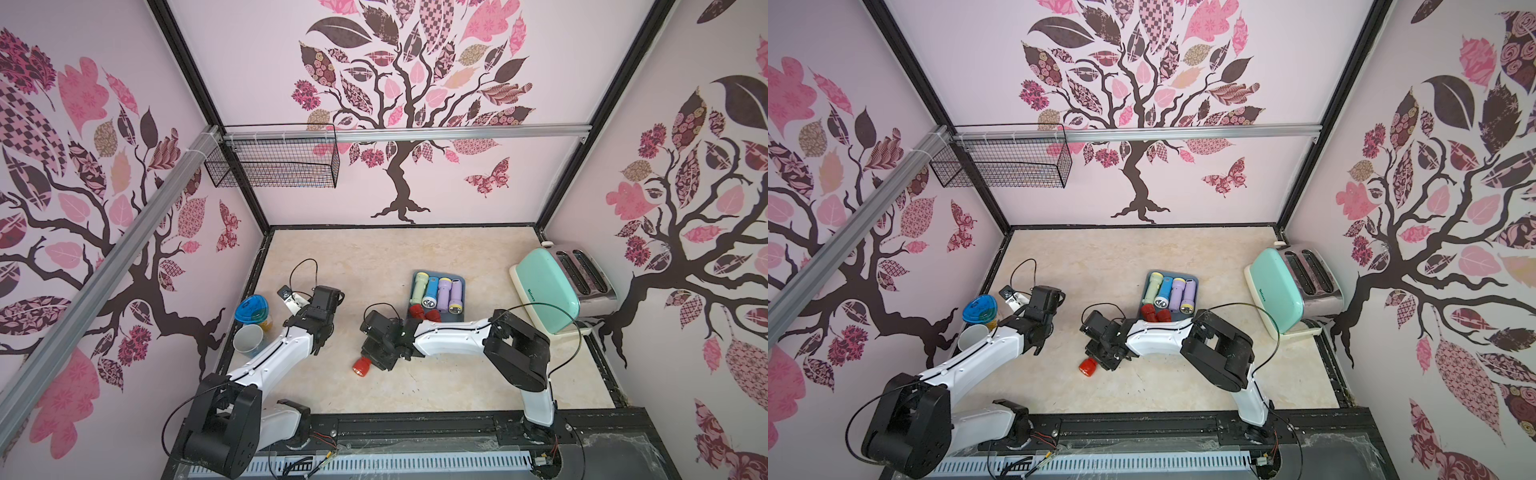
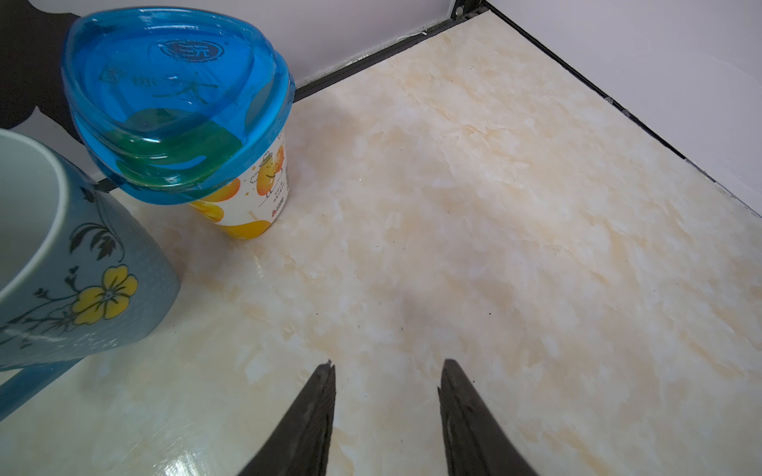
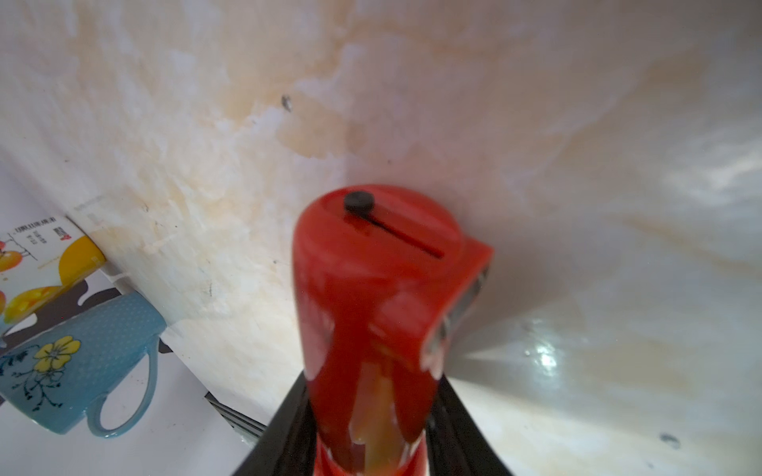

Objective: Put the flashlights into the storage boxes
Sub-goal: Pick up the flashlight from the center of the board.

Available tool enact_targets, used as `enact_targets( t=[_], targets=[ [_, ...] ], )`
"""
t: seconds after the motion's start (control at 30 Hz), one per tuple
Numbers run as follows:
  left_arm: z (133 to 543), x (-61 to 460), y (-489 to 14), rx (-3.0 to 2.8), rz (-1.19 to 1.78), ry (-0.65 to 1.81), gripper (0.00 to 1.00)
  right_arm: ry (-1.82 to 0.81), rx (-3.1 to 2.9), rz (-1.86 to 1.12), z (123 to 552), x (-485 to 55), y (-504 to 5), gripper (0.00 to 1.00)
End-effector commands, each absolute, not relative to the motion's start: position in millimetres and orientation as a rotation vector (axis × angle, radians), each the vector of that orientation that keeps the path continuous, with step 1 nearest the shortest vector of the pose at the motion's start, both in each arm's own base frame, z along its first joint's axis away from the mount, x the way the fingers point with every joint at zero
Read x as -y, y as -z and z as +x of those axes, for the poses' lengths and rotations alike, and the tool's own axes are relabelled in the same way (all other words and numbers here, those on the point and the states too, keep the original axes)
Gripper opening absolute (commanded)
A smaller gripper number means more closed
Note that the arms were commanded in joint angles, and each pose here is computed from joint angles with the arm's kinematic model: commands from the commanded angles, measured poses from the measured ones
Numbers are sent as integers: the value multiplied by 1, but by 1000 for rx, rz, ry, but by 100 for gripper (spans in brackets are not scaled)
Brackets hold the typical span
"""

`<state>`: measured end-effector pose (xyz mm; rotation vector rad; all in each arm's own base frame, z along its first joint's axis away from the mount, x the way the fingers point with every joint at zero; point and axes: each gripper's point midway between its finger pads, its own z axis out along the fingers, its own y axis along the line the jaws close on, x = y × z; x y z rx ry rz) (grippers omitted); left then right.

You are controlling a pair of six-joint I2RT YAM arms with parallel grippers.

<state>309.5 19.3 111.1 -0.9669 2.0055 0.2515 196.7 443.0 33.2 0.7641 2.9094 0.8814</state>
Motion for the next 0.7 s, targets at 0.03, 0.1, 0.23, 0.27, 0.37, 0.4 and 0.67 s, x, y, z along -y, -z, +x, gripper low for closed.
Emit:
enact_targets(
  t=[0.03, 0.1, 0.23, 0.27, 0.37, 0.4, 0.67],
  targets=[
    [304, -24, -110, -1995, -978, -268, 44, -831, -2878, 660, 205, -439, -32, 35],
    [304, -24, -111, -1994, -979, -268, 45, -822, -2854, 579, 211, -441, -43, 35],
    [304, -24, -111, -1991, -980, -265, 44, -808, -2777, 461, 222, -438, -70, 35],
    [304, -24, -111, -1992, -980, -265, 44, -806, -2750, 438, 225, -436, -78, 35],
    [304, -24, -110, -1994, -977, -267, 44, -763, -2657, 395, 236, -421, -100, 35],
    [304, -24, -110, -1994, -974, -265, 44, -752, -2628, 387, 240, -416, -107, 35],
    [311, -17, -108, -2024, -921, -239, 44, -634, -2455, 424, 278, -343, -148, 35]
  ],
)
